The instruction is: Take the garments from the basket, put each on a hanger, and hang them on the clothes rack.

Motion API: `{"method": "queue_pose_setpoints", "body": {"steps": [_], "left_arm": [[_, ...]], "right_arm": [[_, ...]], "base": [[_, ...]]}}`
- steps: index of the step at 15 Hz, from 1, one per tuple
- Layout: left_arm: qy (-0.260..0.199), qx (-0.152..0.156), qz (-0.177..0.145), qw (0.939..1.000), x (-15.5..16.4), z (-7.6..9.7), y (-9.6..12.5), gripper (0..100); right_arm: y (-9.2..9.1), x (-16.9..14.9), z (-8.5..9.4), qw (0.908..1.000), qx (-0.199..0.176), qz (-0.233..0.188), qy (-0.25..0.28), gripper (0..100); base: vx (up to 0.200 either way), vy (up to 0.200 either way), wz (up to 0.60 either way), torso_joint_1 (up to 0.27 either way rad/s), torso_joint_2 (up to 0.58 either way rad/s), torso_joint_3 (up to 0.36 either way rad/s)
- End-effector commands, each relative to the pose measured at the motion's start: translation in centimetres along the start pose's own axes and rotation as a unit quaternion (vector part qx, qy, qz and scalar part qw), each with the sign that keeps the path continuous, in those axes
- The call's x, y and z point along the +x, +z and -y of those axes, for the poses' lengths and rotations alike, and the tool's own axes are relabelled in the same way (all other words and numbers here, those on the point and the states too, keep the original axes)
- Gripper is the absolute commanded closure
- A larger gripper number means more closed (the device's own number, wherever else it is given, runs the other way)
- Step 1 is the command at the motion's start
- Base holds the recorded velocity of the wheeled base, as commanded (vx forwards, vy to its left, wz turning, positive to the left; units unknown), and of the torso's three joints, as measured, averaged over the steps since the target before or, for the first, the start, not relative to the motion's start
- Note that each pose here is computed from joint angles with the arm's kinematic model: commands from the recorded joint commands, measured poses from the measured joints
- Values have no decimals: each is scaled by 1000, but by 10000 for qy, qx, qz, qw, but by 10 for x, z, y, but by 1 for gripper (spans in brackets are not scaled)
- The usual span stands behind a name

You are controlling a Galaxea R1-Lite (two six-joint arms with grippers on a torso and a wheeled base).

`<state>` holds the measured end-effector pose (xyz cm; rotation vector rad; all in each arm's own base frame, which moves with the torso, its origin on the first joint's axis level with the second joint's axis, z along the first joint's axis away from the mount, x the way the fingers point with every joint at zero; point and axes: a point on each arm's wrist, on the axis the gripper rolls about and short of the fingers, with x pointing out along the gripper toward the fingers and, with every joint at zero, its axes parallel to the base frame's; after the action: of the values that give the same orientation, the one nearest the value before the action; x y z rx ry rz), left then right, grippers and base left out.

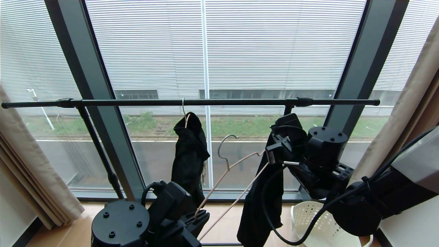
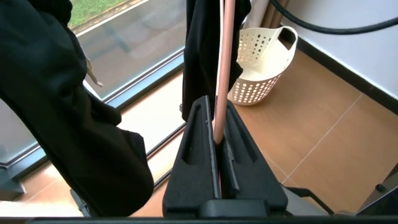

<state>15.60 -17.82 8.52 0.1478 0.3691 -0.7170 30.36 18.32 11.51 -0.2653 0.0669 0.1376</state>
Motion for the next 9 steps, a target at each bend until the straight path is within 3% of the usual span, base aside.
{"method": "queue_pose_setpoints", "body": {"steps": [1, 7, 9], "left_arm": [[2, -19, 13, 10000, 1, 0, 1, 100], [2, -33, 6, 10000, 1, 0, 0, 100], [2, -49, 6, 10000, 1, 0, 0, 100]], "right_arm": [[2, -5, -4, 10000, -10, 19, 80, 100], [6, -20, -20, 9996, 0, 136, 234, 100], [15, -31, -25, 9990, 40, 267, 361, 100]], "base": [[0, 0, 0, 0, 0, 0], [0, 0, 0, 0, 0, 0], [0, 0, 0, 0, 0, 0]]}}
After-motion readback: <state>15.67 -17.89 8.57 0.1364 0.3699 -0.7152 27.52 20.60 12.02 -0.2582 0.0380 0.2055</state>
